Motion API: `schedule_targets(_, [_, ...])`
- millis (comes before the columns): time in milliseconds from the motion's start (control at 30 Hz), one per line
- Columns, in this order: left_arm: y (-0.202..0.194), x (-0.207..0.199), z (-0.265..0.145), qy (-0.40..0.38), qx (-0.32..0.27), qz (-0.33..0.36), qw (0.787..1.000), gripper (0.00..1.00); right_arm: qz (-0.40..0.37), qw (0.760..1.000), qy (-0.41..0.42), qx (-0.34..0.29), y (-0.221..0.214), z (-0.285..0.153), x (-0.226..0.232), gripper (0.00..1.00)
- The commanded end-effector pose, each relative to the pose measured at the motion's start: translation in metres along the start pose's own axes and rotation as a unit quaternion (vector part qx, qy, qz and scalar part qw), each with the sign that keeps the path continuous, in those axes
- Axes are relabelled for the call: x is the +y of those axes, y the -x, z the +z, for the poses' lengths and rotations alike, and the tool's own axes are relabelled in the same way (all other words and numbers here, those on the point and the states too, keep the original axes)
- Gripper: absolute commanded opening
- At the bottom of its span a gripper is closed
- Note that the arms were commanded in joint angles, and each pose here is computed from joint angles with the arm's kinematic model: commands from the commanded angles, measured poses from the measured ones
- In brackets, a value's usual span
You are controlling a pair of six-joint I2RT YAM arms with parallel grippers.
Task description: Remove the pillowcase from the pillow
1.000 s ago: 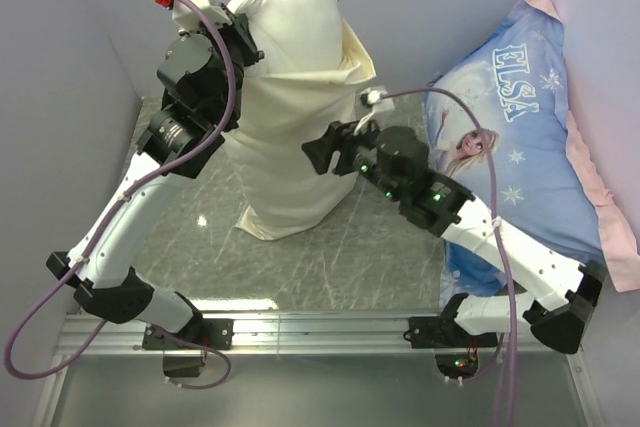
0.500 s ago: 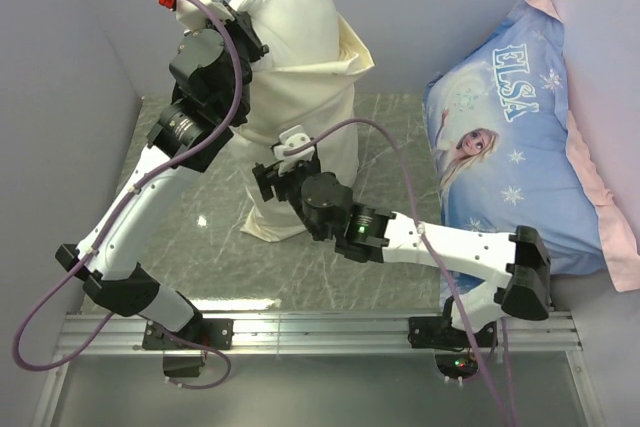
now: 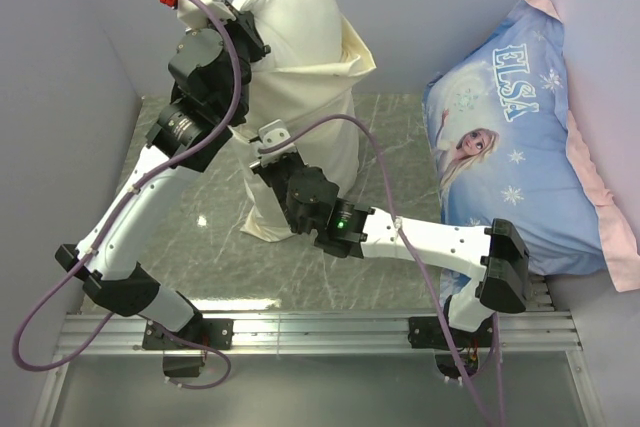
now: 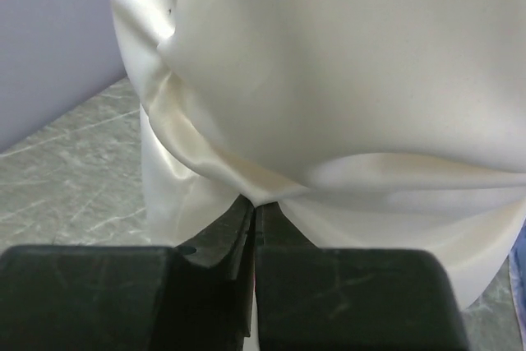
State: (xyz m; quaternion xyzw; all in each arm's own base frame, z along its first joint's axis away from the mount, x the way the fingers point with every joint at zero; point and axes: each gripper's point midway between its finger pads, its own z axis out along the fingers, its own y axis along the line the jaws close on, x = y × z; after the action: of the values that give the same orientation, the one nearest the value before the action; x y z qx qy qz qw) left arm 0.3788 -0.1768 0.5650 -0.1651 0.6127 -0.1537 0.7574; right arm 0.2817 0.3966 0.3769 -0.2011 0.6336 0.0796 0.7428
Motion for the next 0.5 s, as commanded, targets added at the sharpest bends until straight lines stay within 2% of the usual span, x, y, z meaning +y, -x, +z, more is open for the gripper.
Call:
schedule_targets(0, [0.015, -0.011, -0.002, -0.022, -0.012, -0.019, 1.000, 0.01, 0.033, 0.999, 0.013, -0.030, 0.019, -0.005, 0.005, 0.00])
schedule_targets(233, [0.025, -0.018, 0.000, -0.031, -0.018, -0.024, 0.999, 0.01, 0.051, 0.994, 0.091, 0.012, -0.027, -0.032, 0.043, 0.00])
schedule_targets(467, [0.035, -0.023, 0.000, -0.038, -0.027, -0.027, 0.999, 0.00, 0.041, 0.984, 0.136, 0.111, -0.124, -0.055, 0.083, 0.00])
